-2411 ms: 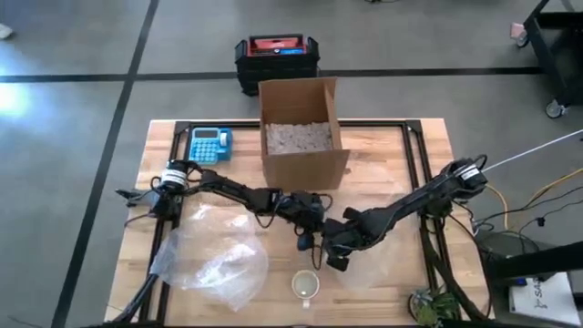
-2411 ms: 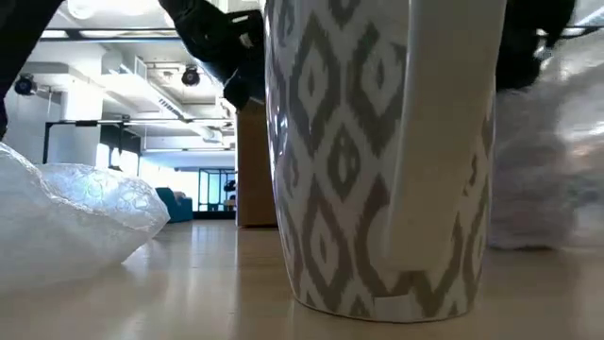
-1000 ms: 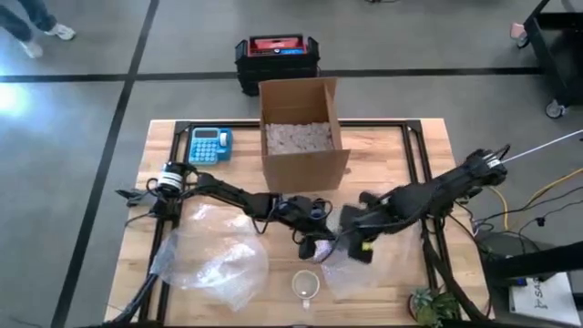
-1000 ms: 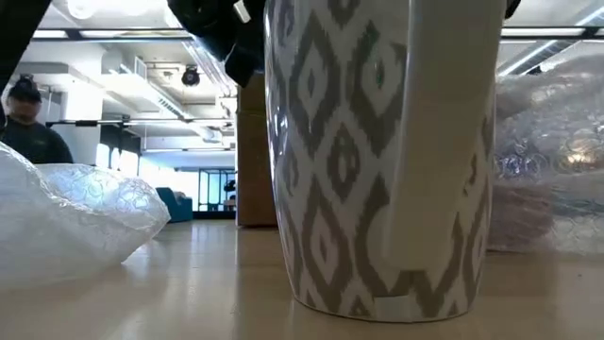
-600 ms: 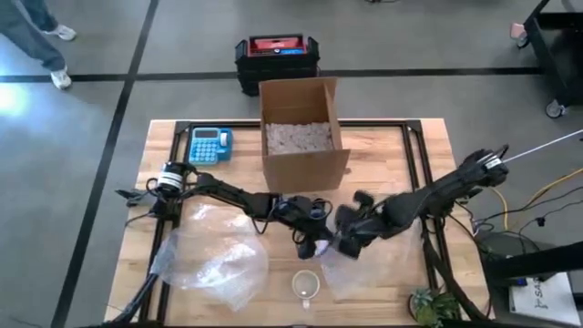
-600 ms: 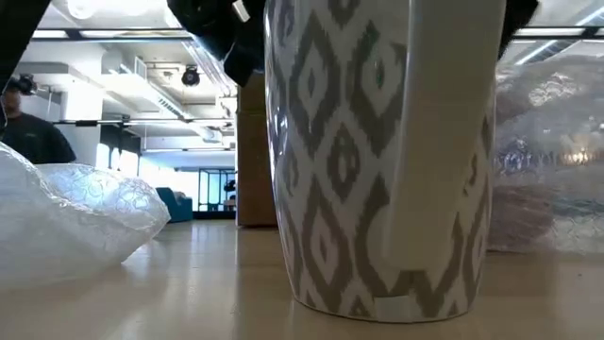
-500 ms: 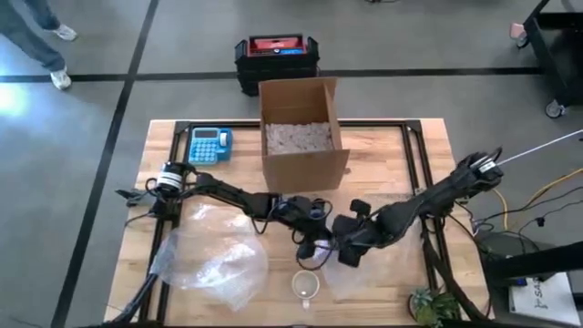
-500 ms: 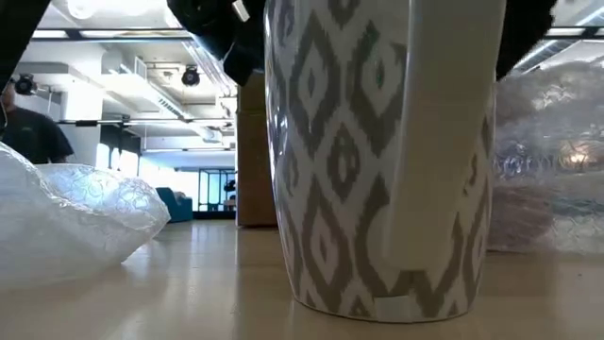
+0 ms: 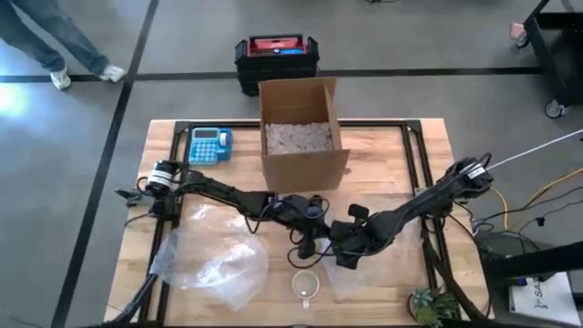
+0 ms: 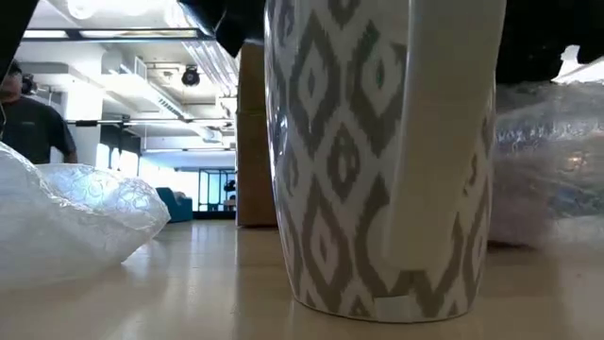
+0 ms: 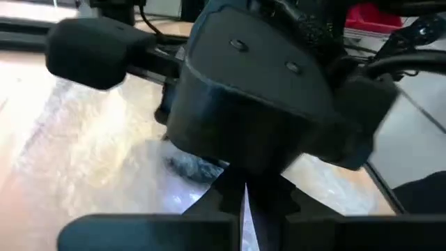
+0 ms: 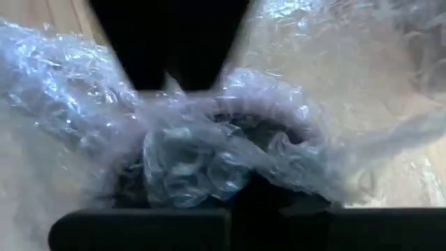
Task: Wrap mug
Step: Wrap the purple mug using the right bubble wrap
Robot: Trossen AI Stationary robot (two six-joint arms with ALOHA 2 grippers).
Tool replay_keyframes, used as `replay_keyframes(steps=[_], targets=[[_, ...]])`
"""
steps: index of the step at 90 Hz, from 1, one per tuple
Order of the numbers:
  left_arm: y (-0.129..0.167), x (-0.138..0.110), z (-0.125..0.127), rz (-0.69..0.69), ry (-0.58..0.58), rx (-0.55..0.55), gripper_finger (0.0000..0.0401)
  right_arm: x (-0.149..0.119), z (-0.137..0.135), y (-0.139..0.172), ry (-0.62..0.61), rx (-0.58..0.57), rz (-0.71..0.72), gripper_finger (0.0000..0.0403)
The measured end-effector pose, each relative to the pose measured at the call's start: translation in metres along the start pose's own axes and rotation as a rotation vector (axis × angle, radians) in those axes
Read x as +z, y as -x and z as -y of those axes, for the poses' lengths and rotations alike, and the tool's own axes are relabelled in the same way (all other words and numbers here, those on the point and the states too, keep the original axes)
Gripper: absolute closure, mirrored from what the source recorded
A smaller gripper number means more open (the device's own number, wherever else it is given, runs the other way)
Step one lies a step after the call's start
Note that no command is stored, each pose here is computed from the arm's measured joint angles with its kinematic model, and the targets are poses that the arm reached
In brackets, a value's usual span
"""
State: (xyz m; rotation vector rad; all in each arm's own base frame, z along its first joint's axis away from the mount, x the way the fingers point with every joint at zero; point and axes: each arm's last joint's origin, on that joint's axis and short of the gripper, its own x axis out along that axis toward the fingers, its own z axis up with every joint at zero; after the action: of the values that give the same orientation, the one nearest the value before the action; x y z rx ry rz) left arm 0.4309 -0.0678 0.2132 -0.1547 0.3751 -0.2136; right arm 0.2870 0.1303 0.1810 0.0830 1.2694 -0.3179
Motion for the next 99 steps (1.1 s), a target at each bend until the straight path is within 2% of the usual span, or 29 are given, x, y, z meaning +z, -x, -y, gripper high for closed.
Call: replay_keyframes(steps=[13, 28, 47, 54, 62, 70, 80, 89, 99], targets=[[-0.018, -0.017, -0.004, 0.022, -0.004, -0.006, 0.0401, 0.003, -0.002, 0.000, -0.011, 0.026, 0.029, 0.0403], [-0.022, -0.027, -0.007, -0.040, -0.005, -0.001, 0.0401, 0.005, -0.001, 0.010, -0.011, 0.040, 0.009, 0.0403], [-0.021, -0.028, -0.007, -0.061, -0.025, 0.004, 0.0401, 0.022, 0.006, 0.074, -0.021, 0.114, 0.037, 0.0403], [-0.021, -0.029, -0.007, -0.063, -0.025, 0.004, 0.0401, 0.017, 0.011, 0.097, -0.015, 0.131, 0.028, 0.0403], [-0.021, -0.029, -0.007, -0.064, -0.024, 0.004, 0.0401, 0.004, 0.013, 0.110, -0.025, 0.137, 0.010, 0.0403], [-0.021, -0.029, -0.007, -0.062, -0.025, 0.004, 0.0401, -0.018, 0.011, 0.105, -0.014, 0.086, -0.058, 0.0403], [-0.021, -0.028, -0.007, -0.054, -0.025, 0.003, 0.0401, -0.042, 0.001, 0.083, -0.027, 0.052, -0.131, 0.0403], [-0.022, -0.028, -0.007, -0.048, -0.022, 0.001, 0.0401, -0.051, -0.016, 0.059, -0.029, 0.136, -0.148, 0.0403], [-0.022, -0.028, -0.007, -0.047, -0.022, 0.001, 0.0401, -0.045, -0.034, 0.047, 0.012, 0.259, -0.053, 0.0403]])
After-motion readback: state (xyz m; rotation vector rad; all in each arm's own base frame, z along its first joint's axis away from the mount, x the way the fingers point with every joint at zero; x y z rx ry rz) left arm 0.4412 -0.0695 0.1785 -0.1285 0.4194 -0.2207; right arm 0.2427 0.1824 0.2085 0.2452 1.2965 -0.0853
